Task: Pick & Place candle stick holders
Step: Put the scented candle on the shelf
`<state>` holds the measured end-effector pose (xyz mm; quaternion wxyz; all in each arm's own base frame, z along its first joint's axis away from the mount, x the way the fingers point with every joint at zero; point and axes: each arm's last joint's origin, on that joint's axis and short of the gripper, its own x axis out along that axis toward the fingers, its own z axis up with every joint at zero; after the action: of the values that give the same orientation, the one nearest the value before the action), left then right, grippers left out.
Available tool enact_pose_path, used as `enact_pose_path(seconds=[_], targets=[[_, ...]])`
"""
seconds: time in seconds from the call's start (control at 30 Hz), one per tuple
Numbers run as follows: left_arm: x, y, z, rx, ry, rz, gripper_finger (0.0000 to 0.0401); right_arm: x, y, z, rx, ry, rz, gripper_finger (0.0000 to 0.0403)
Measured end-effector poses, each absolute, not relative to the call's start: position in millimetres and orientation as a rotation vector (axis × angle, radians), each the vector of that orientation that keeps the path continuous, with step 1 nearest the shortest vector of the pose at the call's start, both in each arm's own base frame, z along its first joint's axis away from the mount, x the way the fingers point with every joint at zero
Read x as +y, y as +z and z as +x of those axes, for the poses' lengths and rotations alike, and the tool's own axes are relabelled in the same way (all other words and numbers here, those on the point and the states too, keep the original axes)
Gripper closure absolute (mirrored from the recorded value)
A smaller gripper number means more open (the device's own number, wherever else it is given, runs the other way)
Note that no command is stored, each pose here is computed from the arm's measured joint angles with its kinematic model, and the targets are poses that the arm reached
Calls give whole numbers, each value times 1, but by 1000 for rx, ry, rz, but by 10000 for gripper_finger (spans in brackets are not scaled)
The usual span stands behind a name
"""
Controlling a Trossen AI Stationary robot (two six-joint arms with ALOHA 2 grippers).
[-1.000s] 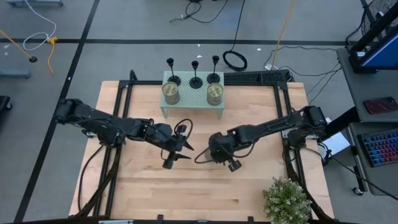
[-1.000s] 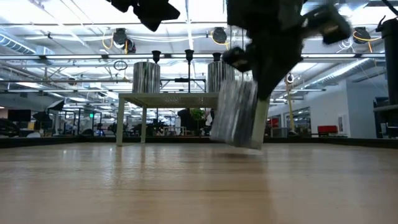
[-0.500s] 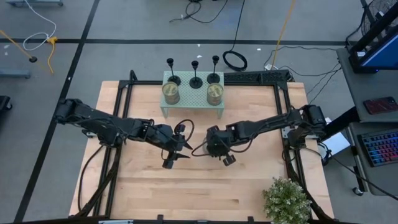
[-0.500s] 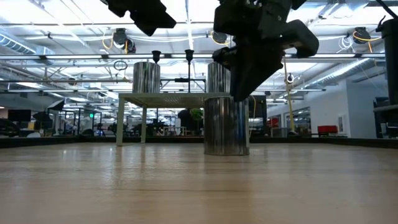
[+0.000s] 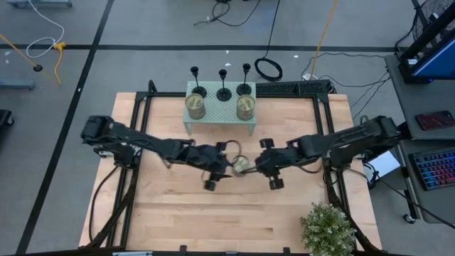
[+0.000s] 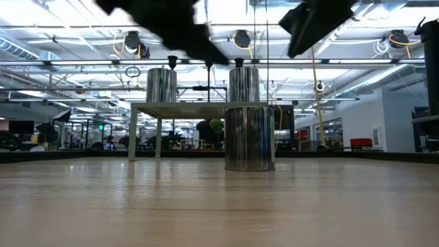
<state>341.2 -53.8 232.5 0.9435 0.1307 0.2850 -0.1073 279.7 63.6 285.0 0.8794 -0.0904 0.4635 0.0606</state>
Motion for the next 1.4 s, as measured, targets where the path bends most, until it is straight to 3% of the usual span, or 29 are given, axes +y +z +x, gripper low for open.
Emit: enact_pose_path(seconds=[0.27, 0.53, 0.93, 1.27, 1.4], targets=[[-40, 216, 375, 803, -320, 344, 227, 62, 256, 230, 753, 60, -112, 321], [-36, 200, 382, 847, -357, 427, 235, 56, 212, 203, 489, 82, -112, 327], [-12, 200, 383, 865, -301, 401, 392, 53, 199, 195, 471, 77, -83, 328], [-4, 197, 380, 908, -283, 374, 326, 53, 200, 195, 470, 77, -84, 328], [-4, 197, 379, 918, -281, 366, 323, 53, 200, 195, 470, 77, -84, 328]])
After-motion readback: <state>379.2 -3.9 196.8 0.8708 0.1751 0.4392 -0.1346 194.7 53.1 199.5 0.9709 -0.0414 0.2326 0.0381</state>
